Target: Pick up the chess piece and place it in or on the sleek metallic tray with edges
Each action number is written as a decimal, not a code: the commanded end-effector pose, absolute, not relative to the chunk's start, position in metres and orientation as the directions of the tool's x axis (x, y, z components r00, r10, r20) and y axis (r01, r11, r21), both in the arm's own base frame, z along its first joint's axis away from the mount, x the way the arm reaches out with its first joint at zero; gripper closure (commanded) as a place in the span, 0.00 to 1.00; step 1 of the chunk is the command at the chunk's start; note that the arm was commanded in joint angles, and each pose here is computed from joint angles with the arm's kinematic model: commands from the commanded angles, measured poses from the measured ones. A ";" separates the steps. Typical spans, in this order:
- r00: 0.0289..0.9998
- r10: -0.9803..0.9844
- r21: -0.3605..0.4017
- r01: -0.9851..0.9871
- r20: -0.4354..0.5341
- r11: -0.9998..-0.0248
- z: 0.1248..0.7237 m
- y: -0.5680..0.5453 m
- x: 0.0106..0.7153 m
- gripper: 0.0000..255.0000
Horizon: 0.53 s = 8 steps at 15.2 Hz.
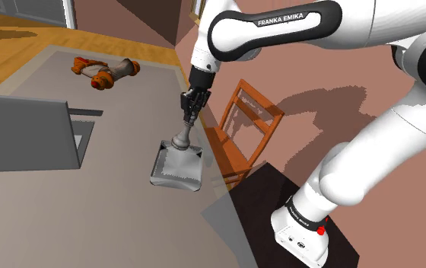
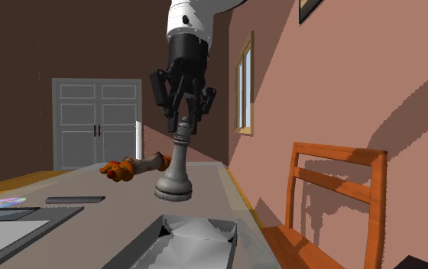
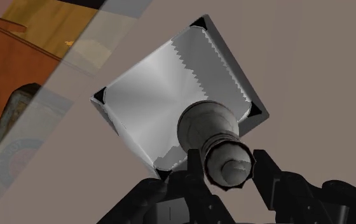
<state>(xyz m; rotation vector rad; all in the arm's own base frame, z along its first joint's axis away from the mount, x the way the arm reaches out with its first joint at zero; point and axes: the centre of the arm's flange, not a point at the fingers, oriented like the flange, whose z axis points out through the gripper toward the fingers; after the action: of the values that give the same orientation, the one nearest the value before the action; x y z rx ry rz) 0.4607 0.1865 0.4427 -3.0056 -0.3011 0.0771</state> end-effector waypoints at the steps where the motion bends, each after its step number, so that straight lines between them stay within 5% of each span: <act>1: 0.979 0.201 -0.124 0.195 -0.038 -0.973 0.433 0.186 0.460 1.00; 8: 0.979 0.201 -0.124 0.195 -0.038 -0.973 0.396 0.186 0.460 1.00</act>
<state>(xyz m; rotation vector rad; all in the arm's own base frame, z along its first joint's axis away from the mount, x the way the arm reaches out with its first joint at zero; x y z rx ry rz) 0.4595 0.1861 0.4008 -3.0055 -0.3012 0.0771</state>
